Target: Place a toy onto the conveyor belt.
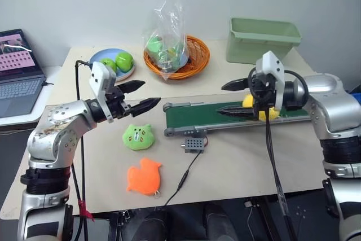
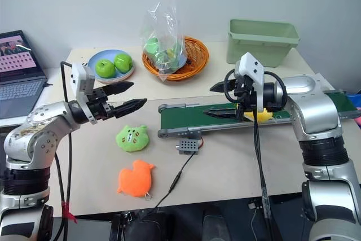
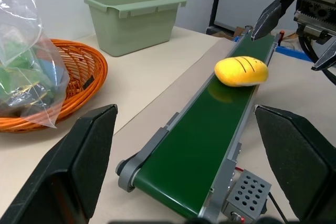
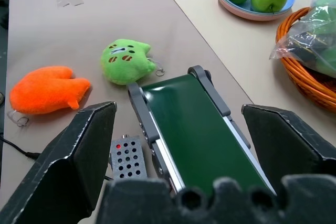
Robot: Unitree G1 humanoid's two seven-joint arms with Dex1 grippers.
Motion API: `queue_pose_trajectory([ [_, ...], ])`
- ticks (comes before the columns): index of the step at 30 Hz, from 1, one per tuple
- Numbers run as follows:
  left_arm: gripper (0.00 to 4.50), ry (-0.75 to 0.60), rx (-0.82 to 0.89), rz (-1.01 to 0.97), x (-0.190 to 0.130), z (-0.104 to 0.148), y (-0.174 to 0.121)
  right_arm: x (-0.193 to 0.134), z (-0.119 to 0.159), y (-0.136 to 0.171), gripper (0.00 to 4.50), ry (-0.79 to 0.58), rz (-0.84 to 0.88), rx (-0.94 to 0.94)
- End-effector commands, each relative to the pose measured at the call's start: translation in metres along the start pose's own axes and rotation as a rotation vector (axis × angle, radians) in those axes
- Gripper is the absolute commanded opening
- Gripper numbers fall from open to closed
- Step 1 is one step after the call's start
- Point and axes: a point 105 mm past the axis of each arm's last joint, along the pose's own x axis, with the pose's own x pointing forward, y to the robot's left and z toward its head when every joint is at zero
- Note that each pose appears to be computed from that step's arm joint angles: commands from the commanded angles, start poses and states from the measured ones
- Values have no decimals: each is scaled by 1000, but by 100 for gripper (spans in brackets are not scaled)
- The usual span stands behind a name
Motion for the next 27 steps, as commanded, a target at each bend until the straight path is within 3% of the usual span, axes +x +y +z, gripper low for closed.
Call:
queue_pose_trajectory([
  [1,444,-63,16,4,-1,16,-6,-1,19,0,450,-39,7,-55],
  [27,444,-41,-68,-41,6,22,-14,2,19,3,450,-66,-2,-39],
])
